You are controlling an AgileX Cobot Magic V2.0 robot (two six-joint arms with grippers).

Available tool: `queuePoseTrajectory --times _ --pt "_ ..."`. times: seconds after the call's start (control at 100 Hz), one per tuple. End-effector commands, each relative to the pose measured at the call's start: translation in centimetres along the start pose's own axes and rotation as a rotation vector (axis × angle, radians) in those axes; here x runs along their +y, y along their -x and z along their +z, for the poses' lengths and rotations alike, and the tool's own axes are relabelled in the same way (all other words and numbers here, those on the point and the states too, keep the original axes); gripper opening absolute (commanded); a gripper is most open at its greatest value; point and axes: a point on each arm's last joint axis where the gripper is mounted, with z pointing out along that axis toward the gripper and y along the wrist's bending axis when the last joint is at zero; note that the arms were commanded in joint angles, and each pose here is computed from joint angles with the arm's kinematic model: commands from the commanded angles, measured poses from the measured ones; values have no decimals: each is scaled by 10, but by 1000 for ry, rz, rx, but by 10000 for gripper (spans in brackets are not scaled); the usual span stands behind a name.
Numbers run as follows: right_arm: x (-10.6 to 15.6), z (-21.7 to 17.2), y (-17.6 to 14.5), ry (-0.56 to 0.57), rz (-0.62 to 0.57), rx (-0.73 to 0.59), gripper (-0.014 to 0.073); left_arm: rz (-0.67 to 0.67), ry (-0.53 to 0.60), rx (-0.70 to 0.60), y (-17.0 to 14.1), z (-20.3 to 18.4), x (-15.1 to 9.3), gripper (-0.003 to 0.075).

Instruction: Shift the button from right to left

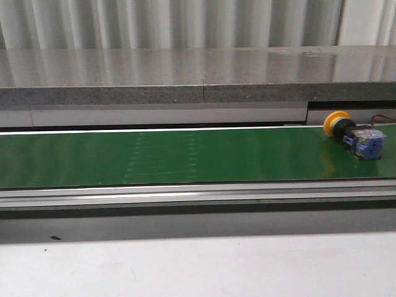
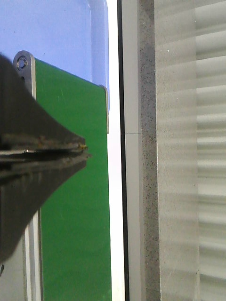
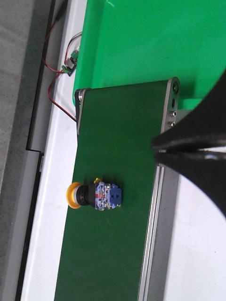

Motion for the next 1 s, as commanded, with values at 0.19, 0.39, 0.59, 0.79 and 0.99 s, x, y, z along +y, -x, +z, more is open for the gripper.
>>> queuePoseTrajectory --times 0.19,0.39,0.59,0.79,0.99 --pt "3 -31 -17 -40 -22 -242 -66 -13 -1 -84 -3 0 0 -20" --pt "5 -47 -19 -54 -29 -353 -66 -13 -1 -113 -1 0 0 -21" --pt "5 -47 -19 -54 -29 -356 -66 -13 -1 -214 12 -3 0 -21" --pt "5 -47 -19 -55 -29 -357 -66 -3 0 -146 48 -8 0 -21" --pt "5 -47 -18 -56 -29 -362 -66 -3 0 63 79 0 0 -20"
